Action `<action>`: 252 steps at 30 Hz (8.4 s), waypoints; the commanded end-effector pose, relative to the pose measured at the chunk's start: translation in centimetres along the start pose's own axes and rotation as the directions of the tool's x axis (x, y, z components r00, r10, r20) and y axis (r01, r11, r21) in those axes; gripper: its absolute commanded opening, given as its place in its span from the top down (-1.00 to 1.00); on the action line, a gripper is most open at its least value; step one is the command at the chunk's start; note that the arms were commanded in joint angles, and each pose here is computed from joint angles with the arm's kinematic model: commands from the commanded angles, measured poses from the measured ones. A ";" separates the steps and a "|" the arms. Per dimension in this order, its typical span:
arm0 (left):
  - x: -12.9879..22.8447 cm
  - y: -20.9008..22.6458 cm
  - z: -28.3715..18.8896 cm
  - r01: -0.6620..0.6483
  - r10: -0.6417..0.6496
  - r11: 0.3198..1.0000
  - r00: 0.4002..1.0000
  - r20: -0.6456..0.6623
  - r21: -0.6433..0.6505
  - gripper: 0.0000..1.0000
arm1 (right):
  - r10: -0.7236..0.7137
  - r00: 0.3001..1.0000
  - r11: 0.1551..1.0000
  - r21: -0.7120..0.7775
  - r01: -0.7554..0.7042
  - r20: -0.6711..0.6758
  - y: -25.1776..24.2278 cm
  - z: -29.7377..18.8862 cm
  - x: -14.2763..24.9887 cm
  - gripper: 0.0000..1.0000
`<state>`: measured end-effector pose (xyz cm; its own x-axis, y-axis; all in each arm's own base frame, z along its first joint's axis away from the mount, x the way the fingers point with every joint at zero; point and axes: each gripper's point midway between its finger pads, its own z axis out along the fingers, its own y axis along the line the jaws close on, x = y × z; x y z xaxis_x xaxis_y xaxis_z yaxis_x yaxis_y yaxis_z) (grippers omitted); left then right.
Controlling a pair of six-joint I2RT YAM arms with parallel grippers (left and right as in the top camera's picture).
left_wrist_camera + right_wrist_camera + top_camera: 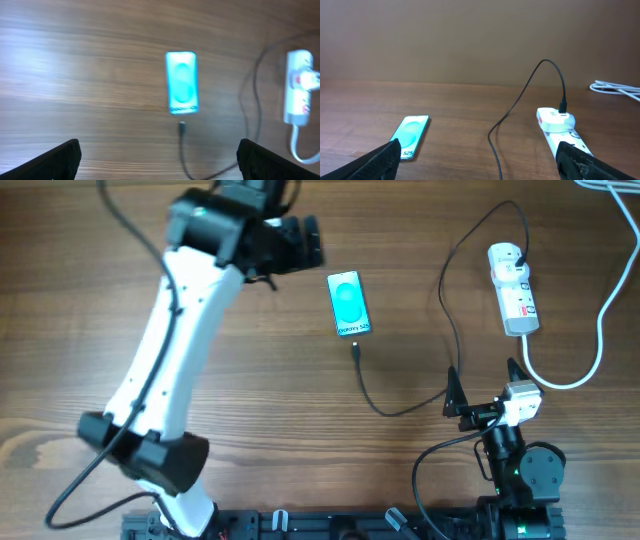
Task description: Plug charger to phone and switch on socket
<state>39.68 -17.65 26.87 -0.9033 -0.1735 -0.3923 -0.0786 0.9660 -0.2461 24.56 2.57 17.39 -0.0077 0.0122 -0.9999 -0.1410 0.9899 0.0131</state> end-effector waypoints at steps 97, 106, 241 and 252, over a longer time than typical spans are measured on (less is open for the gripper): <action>10.5 -2.3 29.5 -0.175 0.115 0.952 0.965 -0.237 -0.252 -0.76 | -0.012 1.000 1.000 0.007 0.012 0.001 -0.1 0.0 0.0 -0.99; 10.2 -2.2 29.8 -0.134 0.078 0.970 0.962 -0.261 -0.205 -0.58 | -0.012 1.000 1.000 0.008 0.012 0.001 -0.1 0.0 0.0 -0.99; 3.0 -10.0 11.6 0.848 -0.363 0.522 0.317 -0.876 0.090 -0.53 | 0.988 -0.131 -0.153 0.692 -0.706 0.086 15.9 18.4 -3.4 0.91; 2.7 -9.8 11.1 0.865 -0.356 0.497 0.274 -0.894 0.068 -0.17 | 0.980 -0.193 -0.179 0.659 -0.730 0.052 16.3 17.5 -6.3 0.92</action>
<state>43.03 -29.85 15.95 -0.5816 -0.2583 0.7714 -0.8026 0.3364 -0.4926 39.85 20.45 22.03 -0.0734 0.9868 0.1445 0.6975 -0.0528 0.7146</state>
